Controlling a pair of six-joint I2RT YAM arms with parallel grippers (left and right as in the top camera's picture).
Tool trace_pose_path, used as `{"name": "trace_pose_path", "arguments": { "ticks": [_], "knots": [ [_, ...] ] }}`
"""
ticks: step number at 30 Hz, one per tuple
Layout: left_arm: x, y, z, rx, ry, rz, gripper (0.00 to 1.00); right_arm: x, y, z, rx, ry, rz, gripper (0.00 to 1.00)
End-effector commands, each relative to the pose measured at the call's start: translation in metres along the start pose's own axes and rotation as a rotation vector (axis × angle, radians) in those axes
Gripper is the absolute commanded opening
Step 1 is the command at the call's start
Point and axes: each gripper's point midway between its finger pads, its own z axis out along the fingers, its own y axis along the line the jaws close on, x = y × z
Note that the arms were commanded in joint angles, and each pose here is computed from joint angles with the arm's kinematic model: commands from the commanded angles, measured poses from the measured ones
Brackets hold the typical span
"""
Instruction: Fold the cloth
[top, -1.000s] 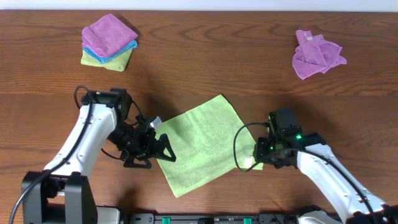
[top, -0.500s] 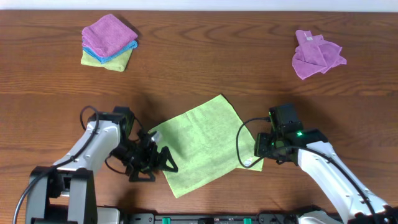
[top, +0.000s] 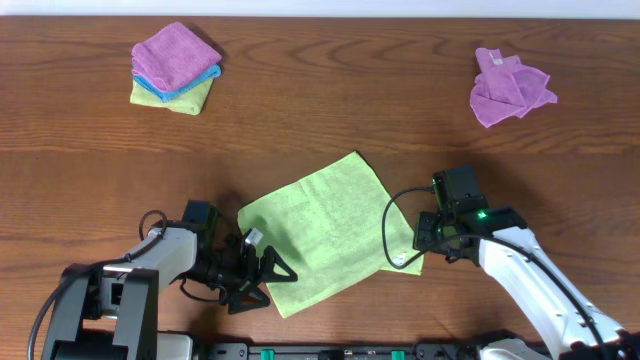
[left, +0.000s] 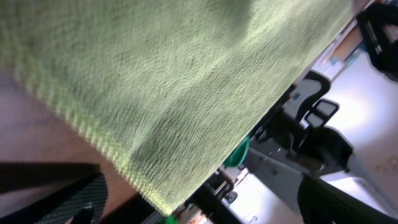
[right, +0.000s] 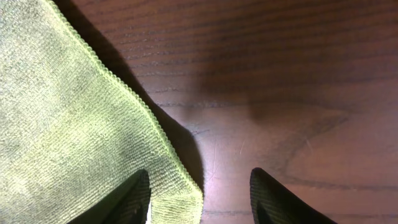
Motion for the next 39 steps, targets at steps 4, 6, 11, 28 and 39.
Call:
{"name": "trace_pose_path", "arguments": {
  "ticks": [4,6,11,28,39],
  "knots": [
    [-0.005,-0.008,0.005,0.022,-0.008,-0.051,1.00,-0.006,-0.002,-0.001,0.010,-0.020,-0.001,0.50],
    [-0.004,-0.010,0.010,0.013,0.003,-0.038,1.00,-0.005,-0.002,0.000,0.010,-0.018,-0.001,0.50],
    [-0.002,-0.026,0.027,0.024,0.038,0.016,0.81,0.008,-0.008,0.011,0.028,0.023,-0.001,0.52],
    [-0.014,-0.045,0.026,0.097,0.016,0.050,0.09,0.042,0.022,0.031,-0.173,0.170,-0.020,0.64],
    [-0.025,-0.046,0.017,0.122,-0.030,0.034,0.07,0.051,0.031,0.027,-0.237,0.211,-0.063,0.01]
  ]
}}
